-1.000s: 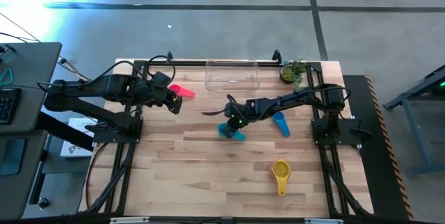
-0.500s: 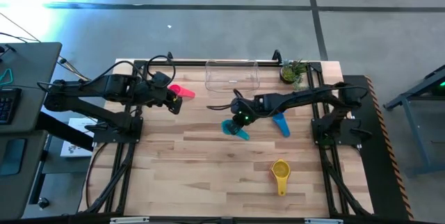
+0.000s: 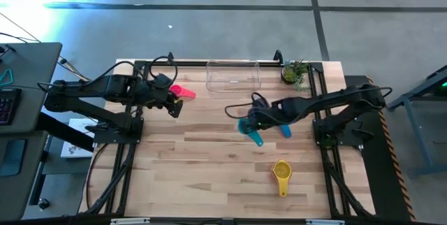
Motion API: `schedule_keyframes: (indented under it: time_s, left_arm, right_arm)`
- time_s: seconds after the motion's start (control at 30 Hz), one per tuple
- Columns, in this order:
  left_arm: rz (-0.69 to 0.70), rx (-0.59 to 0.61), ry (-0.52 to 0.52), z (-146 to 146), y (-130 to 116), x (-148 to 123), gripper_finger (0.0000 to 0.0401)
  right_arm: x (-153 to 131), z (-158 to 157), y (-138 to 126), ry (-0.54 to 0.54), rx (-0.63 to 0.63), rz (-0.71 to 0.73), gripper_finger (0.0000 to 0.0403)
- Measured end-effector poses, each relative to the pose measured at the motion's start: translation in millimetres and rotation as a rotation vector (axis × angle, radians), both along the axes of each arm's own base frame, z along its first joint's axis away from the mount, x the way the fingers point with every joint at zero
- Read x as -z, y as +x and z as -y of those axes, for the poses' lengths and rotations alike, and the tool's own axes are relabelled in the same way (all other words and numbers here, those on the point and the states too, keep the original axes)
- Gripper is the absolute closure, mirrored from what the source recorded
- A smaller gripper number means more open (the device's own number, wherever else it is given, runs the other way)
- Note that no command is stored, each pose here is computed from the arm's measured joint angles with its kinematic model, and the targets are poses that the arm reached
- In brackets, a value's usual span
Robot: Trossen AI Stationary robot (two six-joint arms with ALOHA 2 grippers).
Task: Nest measuring cups in basket
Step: Stack the sky blue measuring cup on top of the yellow measuring cup
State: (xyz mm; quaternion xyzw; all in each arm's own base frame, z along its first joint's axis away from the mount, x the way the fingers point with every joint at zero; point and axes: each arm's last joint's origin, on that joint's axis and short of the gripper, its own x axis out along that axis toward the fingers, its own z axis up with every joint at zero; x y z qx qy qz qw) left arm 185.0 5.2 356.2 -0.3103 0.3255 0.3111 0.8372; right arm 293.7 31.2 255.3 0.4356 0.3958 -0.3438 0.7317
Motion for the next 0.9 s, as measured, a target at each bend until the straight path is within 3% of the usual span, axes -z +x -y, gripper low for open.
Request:
schedule_keyframes:
  time_s: [0.3, 0.67, 0.9]
  left_arm:
    - [-0.013, 0.046, 0.004, 1, 0, 0, 0.0295]
    - [-0.022, 0.084, 0.007, 1, 0, 0, 0.0295]
    - [-0.030, 0.097, 0.014, 1, 1, 1, 0.0295]
  right_arm:
    - [2, -40, -26, 0.031, 0.174, -0.089, 0.0402]
    - [1, -96, -63, 0.044, 0.364, -0.046, 0.0402]
    - [2, -124, -86, 0.063, 0.348, -0.047, 0.0402]
